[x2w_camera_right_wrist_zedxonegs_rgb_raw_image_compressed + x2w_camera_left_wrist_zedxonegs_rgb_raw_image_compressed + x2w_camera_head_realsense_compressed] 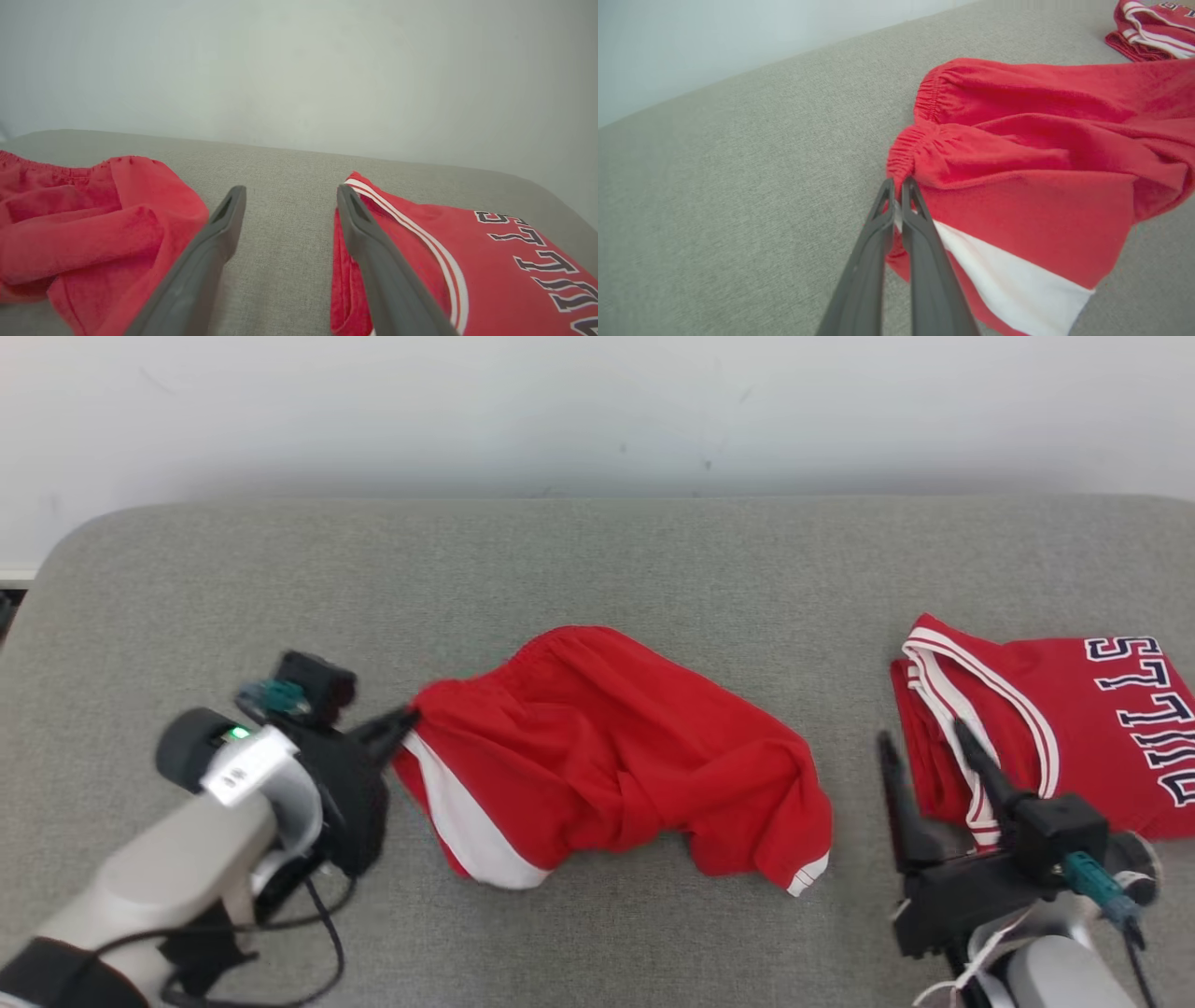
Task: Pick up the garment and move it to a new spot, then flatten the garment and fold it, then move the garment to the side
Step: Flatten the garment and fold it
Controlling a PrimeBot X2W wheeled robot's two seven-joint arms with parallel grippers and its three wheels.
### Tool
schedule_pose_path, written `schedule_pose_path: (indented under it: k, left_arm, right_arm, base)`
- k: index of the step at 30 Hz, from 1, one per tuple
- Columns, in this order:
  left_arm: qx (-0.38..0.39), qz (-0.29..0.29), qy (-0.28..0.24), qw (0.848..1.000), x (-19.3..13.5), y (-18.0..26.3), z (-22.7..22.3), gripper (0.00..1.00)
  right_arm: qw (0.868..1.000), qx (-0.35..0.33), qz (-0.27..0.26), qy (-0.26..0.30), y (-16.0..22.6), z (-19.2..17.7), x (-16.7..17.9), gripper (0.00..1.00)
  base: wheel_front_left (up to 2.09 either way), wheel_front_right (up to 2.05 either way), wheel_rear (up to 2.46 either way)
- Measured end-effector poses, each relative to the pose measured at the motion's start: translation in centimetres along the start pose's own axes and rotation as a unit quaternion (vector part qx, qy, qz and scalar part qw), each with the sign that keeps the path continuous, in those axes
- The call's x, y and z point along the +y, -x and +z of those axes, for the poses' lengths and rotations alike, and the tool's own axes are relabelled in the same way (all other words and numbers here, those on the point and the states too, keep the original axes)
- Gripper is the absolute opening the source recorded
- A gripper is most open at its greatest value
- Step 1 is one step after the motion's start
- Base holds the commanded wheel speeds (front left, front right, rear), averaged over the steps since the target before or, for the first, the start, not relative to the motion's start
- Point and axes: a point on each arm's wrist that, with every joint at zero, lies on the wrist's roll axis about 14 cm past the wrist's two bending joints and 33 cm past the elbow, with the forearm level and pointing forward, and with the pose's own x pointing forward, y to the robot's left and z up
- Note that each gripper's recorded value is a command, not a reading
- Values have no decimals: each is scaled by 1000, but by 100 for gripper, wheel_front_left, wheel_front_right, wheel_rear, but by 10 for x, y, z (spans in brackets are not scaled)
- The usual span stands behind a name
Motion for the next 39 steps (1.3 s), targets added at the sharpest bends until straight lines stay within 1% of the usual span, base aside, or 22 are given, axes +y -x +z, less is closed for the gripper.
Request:
schedule_pose_path:
  k: [5, 7, 8, 10, 13, 17, 19, 22, 27, 30, 34, 39]
  left_arm:
    - [-38, 70, 29, 996, 54, 25, 13, 0]
    - [-48, 95, 48, 993, 71, 36, 12, 0]
    - [-48, 95, 48, 993, 71, 36, 12, 0]
    - [-53, 110, 54, 991, 82, 44, 10, 0]
    - [-56, 123, 68, 989, 90, 50, 6, 0]
    - [-58, 126, 79, 987, 93, 52, 4, 0]
    - [-57, 126, 80, 987, 92, 52, 3, 0]
    - [-57, 123, 81, 988, 91, 51, 2, 0]
    - [-65, 110, 80, 988, 81, 47, 7, 0]
    - [-68, 105, 78, 989, 78, 47, 9, 0]
    - [-79, 101, 76, 989, 75, 49, 16, 0]
    - [-81, 104, 76, 988, 76, 54, 14, 0]
  right_arm:
    - [997, -13, 70, -36, -5, 8, 48, 100]
    - [992, -10, 117, -52, -5, 8, 73, 100]
    - [992, -10, 117, -52, -5, 8, 73, 100]
    - [984, -3, 163, -72, 0, 8, 99, 100]
    - [972, 8, 216, -95, 10, 6, 133, 100]
    - [957, 26, 263, -116, 22, 4, 168, 100]
    - [952, 37, 277, -125, 27, 2, 178, 100]
    - [943, 70, 305, -114, 33, -10, 195, 100]
    - [934, 109, 326, -97, 33, -27, 209, 100]
    - [931, 122, 332, -86, 28, -33, 213, 100]
    - [933, 121, 332, -64, 15, -34, 211, 100]
    - [933, 129, 334, -19, 8, -44, 207, 100]
  base:
    - [0, 0, 0]
    - [0, 0, 0]
    - [0, 0, 0]
    - [0, 0, 0]
    - [0, 0, 0]
    - [0, 0, 0]
    - [0, 0, 0]
    - [0, 0, 0]
    - [0, 0, 0]
    - [0, 0, 0]
    - [0, 0, 0]
    - [0, 0, 0]
